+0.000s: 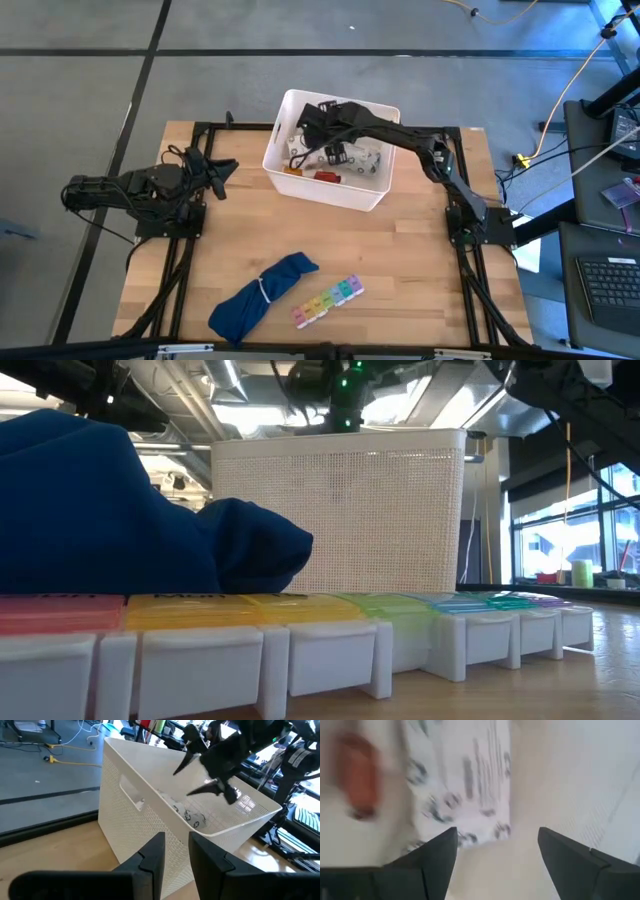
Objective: Pick & place medical supplies in basket/bin
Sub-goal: Put the white mailer bag into the white container
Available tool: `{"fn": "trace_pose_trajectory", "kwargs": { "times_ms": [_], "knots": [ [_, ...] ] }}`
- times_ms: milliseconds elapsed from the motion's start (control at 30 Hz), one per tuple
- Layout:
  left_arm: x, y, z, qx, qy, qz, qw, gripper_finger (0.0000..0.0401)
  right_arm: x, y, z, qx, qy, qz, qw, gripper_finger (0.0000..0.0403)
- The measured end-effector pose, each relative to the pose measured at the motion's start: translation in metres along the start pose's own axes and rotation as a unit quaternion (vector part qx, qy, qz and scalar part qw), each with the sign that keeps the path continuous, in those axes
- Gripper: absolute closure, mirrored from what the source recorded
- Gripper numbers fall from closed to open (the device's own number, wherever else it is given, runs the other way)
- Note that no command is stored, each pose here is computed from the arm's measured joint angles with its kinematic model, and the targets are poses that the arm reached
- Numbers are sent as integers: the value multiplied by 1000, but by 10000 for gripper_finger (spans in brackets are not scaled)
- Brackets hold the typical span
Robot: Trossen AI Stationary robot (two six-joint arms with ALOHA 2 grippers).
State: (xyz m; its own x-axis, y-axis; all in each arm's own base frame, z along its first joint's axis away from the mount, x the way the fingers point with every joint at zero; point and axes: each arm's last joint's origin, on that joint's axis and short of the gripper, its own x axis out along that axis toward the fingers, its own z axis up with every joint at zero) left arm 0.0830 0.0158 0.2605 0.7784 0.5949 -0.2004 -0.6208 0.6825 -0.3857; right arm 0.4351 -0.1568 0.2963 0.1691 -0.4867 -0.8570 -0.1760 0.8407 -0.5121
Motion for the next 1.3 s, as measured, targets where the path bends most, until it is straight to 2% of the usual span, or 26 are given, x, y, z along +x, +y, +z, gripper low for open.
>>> {"fn": "trace_pose_trajectory", "kwargs": {
  "times_ms": [167,367,567,733,867,1033,1300],
  "knots": [
    [0,0,0,0,2,-4,1000,319,-5,13,13,-4,-79,80,994,125],
    [0,-1,-1,1,16,-25,1000,319,6,15,24,2,-112,85,990,125],
    [0,-2,-4,9,46,-48,998,319,20,23,26,-45,-117,130,983,125],
    [0,0,-7,10,59,-46,997,319,39,27,31,-69,-119,140,980,125],
    [0,0,-8,9,66,-46,997,319,61,29,34,-71,-75,101,989,125],
    [0,-1,-8,6,71,-54,996,319,72,20,37,-47,-49,16,998,125],
    [0,-1,-9,-7,78,-59,995,319,81,-7,36,67,-76,-60,993,125]
  ]
}}
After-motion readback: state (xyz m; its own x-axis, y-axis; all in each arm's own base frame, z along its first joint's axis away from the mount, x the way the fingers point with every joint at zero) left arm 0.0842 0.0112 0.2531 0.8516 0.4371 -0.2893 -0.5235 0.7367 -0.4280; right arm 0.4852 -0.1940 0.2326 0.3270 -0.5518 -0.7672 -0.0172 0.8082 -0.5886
